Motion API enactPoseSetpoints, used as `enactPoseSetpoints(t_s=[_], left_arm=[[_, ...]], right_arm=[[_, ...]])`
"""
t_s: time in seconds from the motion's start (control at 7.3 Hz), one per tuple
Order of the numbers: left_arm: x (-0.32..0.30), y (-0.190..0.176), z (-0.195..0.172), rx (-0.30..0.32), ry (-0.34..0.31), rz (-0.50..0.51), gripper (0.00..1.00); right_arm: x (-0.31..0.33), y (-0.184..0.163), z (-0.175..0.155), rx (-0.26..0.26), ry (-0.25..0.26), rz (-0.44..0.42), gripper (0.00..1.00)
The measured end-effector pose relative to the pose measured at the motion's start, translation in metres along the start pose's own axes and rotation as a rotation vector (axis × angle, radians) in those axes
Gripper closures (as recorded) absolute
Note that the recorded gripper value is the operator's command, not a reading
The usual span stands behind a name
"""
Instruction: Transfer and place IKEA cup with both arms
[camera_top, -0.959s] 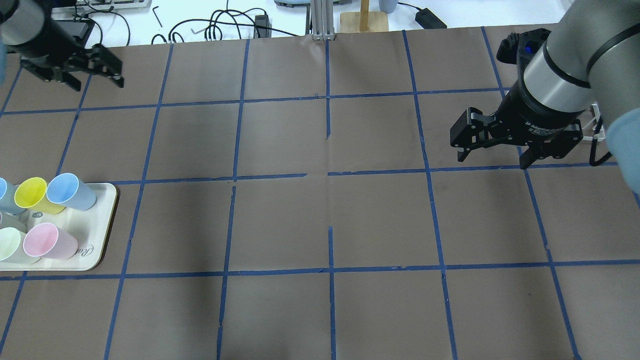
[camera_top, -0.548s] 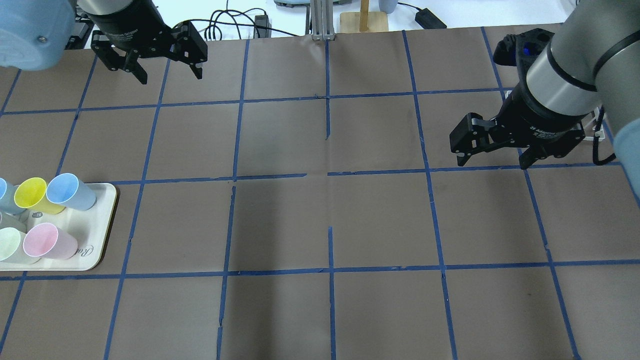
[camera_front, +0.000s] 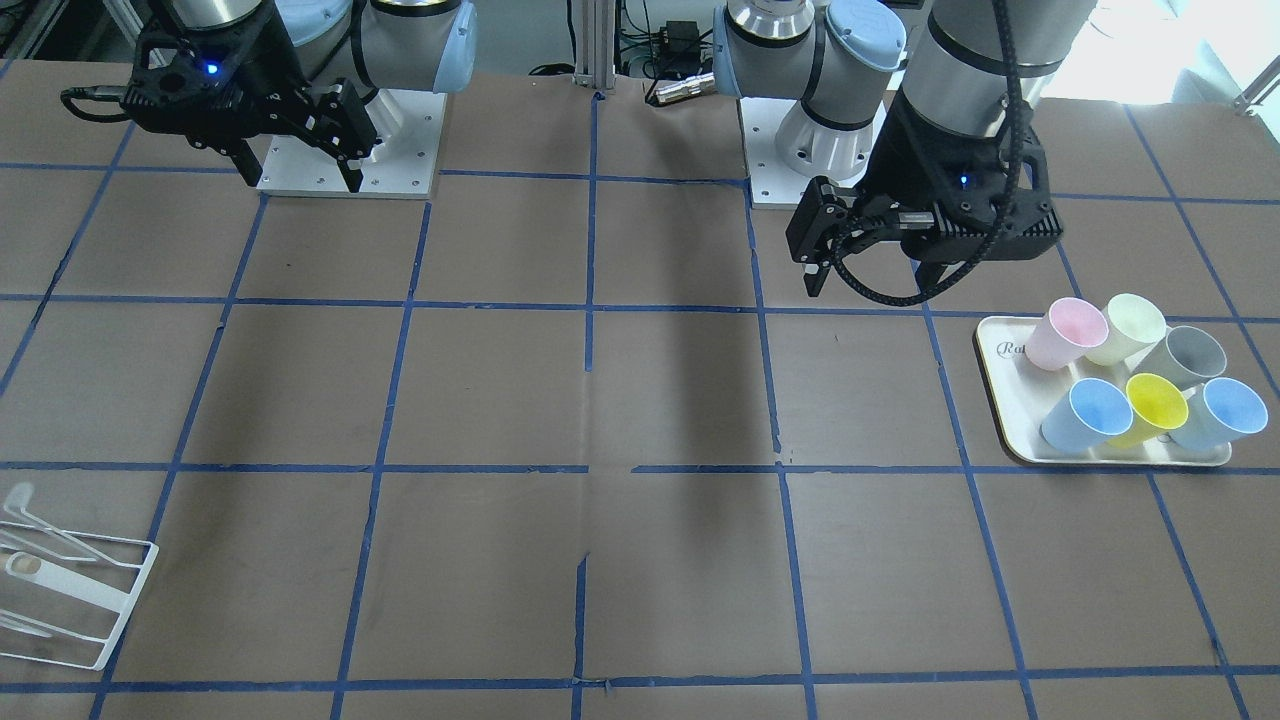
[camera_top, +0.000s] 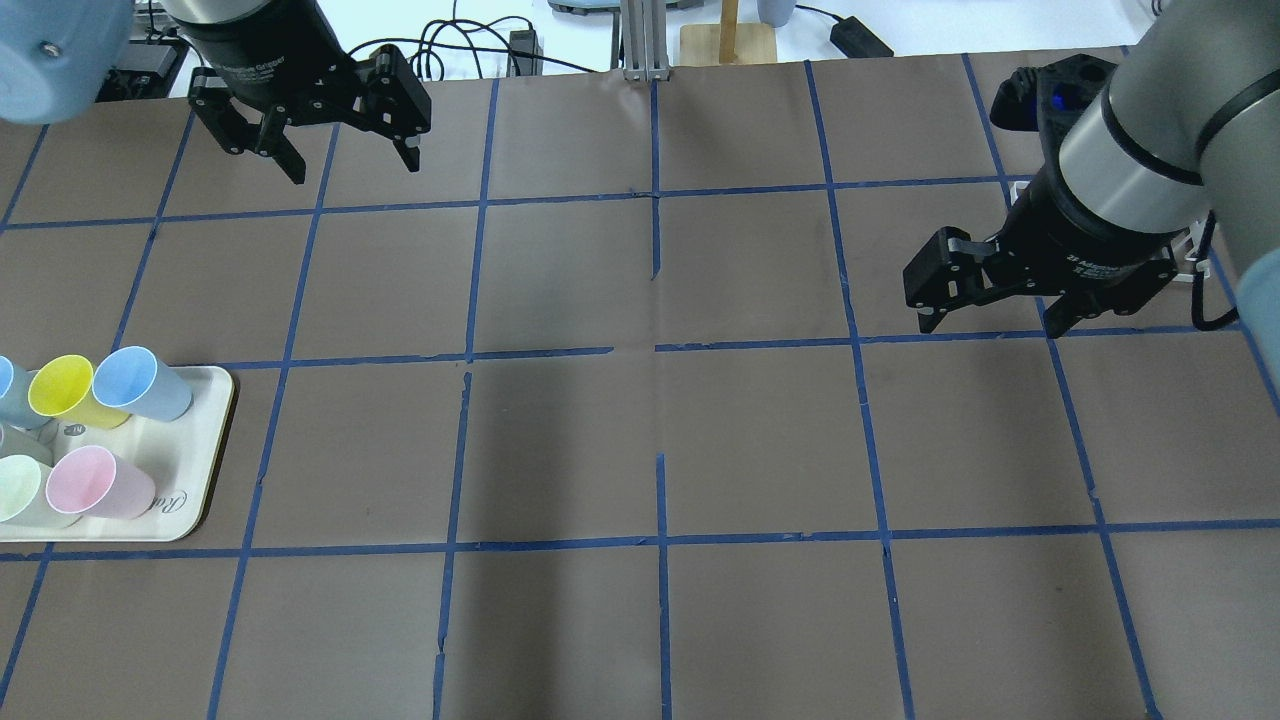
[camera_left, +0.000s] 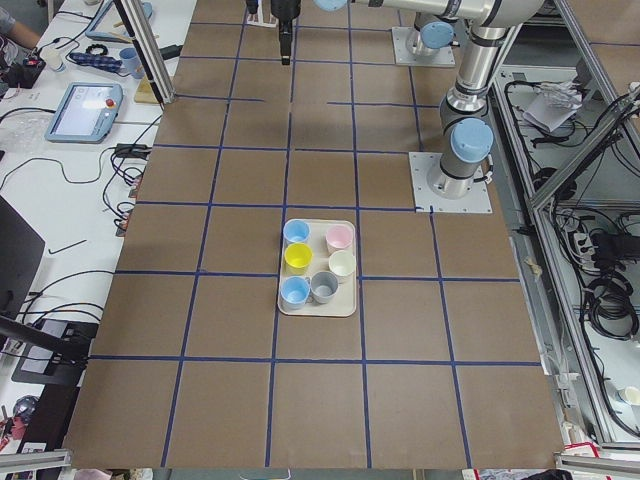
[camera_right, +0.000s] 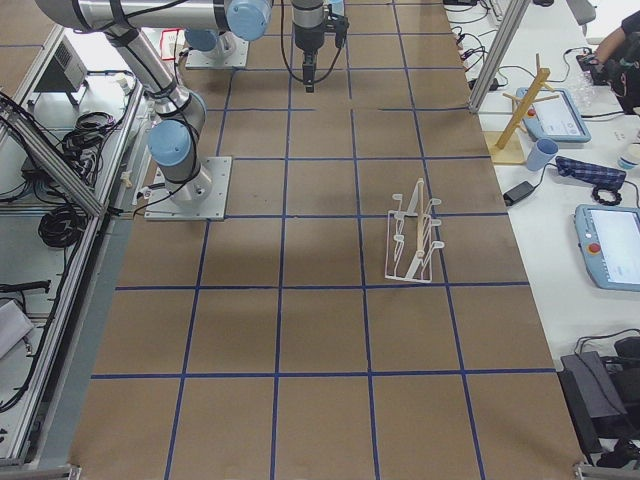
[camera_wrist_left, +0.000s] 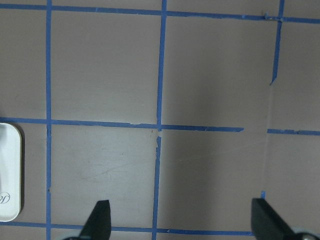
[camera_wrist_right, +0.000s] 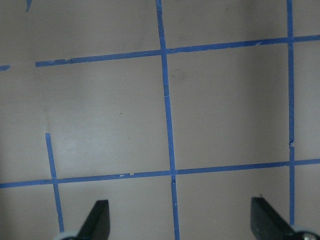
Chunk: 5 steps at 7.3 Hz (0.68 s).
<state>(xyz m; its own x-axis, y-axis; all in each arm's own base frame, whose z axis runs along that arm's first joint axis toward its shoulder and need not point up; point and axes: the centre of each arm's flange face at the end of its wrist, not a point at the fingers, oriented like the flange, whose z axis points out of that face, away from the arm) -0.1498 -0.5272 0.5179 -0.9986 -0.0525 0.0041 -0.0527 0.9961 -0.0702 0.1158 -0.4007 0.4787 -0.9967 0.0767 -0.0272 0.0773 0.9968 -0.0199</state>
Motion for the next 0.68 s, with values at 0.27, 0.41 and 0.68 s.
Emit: enactPoseSetpoints(t_s=[0.27, 0.41, 0.68], left_arm=[[-0.0018, 0.0061, 0.0014, 0.006, -0.004, 0.001, 0.0], [-0.002, 0.0075, -0.0006, 0.011, -0.004, 0.001, 0.0], [-0.0016, 0.0094, -0.0033, 0.018, -0.003, 0.001, 0.0]], right_arm=[[0.0, -0.0001, 0.0026, -0.001, -0.001, 0.0, 0.0], [-0.0003, -0.0008, 0.0003, 0.005, -0.004, 0.0, 0.0], [-0.0005, -0.0014, -0.0016, 0.01, -0.009, 0.001, 0.0]])
